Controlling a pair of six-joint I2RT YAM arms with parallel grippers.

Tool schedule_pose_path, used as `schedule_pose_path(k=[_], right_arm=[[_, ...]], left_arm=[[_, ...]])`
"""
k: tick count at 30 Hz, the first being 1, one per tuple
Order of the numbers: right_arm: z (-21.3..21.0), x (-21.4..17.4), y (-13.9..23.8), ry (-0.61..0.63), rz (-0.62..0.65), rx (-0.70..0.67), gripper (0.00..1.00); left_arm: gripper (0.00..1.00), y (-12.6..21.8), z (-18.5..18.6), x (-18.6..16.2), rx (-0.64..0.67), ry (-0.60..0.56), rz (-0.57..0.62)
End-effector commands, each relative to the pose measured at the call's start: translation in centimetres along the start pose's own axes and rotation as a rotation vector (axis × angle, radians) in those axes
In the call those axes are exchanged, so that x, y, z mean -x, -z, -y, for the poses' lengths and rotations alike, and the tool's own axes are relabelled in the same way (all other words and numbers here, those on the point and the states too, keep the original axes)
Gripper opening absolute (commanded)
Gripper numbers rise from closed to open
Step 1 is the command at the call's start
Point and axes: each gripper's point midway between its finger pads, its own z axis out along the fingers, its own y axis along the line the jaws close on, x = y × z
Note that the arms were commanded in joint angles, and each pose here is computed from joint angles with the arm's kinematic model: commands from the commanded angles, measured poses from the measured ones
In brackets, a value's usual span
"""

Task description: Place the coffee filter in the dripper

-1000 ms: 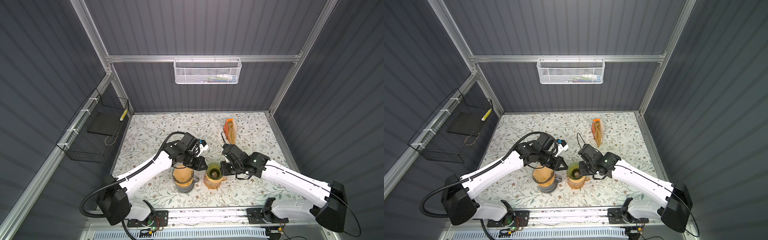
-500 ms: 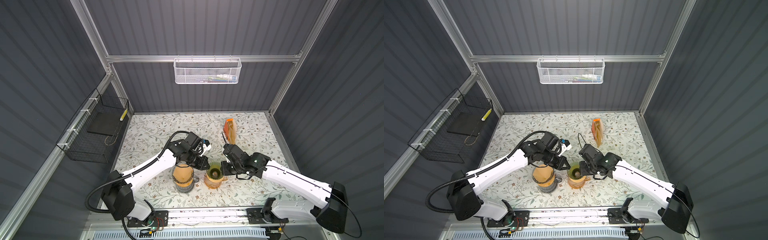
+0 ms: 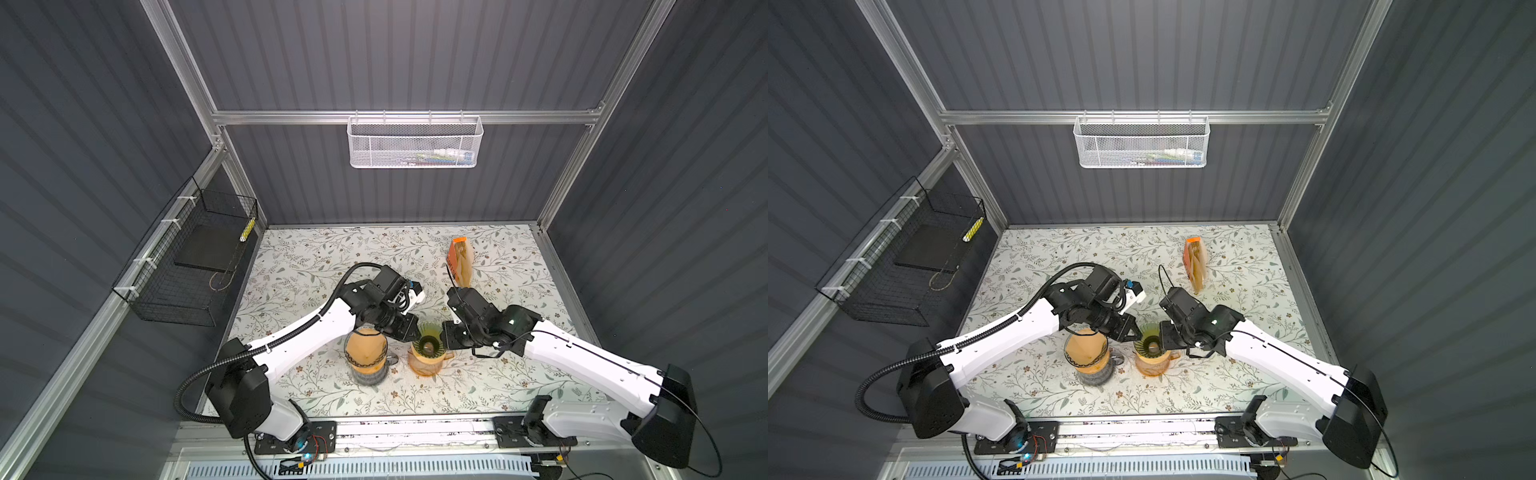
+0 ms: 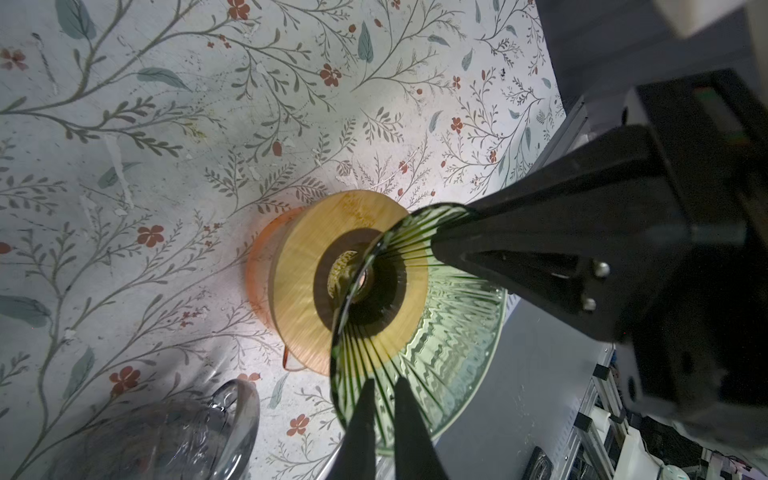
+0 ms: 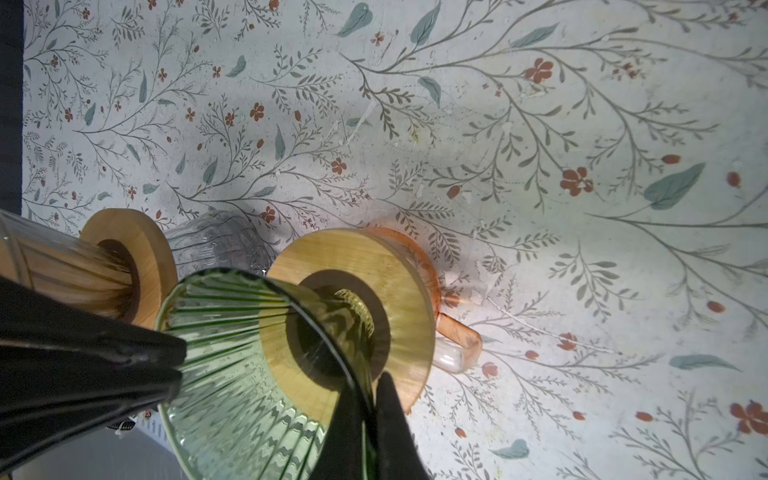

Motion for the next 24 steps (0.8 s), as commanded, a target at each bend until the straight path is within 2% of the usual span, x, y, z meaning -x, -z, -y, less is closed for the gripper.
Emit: schedule_pose_path(k=[1,6,10,16,19,24], right_arm=[[3.6,-3.2,-1.7,0.015,-0.120,-0.143,0.00],[4.0,-3.5,-2.1,0.007,-0.135,-0.146,0.00],[4.1,-3.6,-2.2,0.003,-0.137,-0.148,0.00],[4.1,-3.4,-2.0,0.000,-0.131,-0.146,0.00],[4.0,-3.3,-1.9,-0.001,-0.127,-0.142,0.00],[4.0,-3.2,-1.9,0.000,-0.126,-0.142,0.00]], left_arm=[[0.13,-0.5,-0.9,-0.7,0.035,-0.004,-0.033],[0.12,-0.6,-1.3,-1.0,0.051,0.002,-0.032],[0.12,0.6,-1.0,0.2,0.074,-0.012,0.037],[0.24,3.3,-0.9,1.8,0.144,-0.038,0.147],[0.27,3.7,-1.1,1.6,0.166,-0.041,0.143],[0.25,2.8,-1.4,0.9,0.159,-0.031,0.095]])
